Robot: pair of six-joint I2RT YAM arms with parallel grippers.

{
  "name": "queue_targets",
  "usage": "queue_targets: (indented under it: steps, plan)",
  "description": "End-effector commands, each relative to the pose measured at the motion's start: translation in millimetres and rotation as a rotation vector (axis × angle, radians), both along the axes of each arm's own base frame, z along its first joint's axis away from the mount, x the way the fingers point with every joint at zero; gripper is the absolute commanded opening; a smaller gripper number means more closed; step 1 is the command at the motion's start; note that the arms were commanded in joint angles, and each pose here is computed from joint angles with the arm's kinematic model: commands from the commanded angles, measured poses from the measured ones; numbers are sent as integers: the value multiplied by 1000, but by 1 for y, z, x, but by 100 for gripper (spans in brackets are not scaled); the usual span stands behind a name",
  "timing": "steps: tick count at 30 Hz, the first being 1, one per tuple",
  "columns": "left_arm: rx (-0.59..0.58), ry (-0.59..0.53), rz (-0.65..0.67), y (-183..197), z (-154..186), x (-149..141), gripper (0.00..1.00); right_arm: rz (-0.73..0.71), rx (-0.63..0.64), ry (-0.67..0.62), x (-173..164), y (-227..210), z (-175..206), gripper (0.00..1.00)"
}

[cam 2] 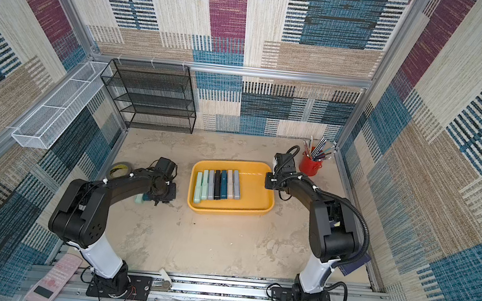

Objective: Put the pruning pliers into the storage box
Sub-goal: Adjust the storage box at the center of the board.

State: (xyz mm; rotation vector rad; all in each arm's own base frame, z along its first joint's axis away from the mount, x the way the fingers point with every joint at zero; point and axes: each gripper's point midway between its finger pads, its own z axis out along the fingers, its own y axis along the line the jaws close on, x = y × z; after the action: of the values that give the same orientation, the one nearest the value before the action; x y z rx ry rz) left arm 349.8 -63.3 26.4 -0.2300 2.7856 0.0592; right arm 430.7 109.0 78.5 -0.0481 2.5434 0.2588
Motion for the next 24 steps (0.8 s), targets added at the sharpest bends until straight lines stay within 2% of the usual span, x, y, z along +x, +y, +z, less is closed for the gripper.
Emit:
queue_targets:
  steps: [1,5,12,18,24]
  plan:
    - [-8,-7,-12,-1,7,-2,19,-21,37,-29,6,3,6,6]
    - [-32,-48,-23,-7,24,0,16,-42,57,-22,2,3,5,5]
    - [-63,-116,-75,-25,59,9,15,-132,133,-26,-6,2,5,5]
    - [-80,-190,-153,-56,97,24,15,-283,239,-35,-22,-4,8,5]
    - [-122,-245,-249,-98,123,37,15,-365,310,-36,-41,3,8,8]
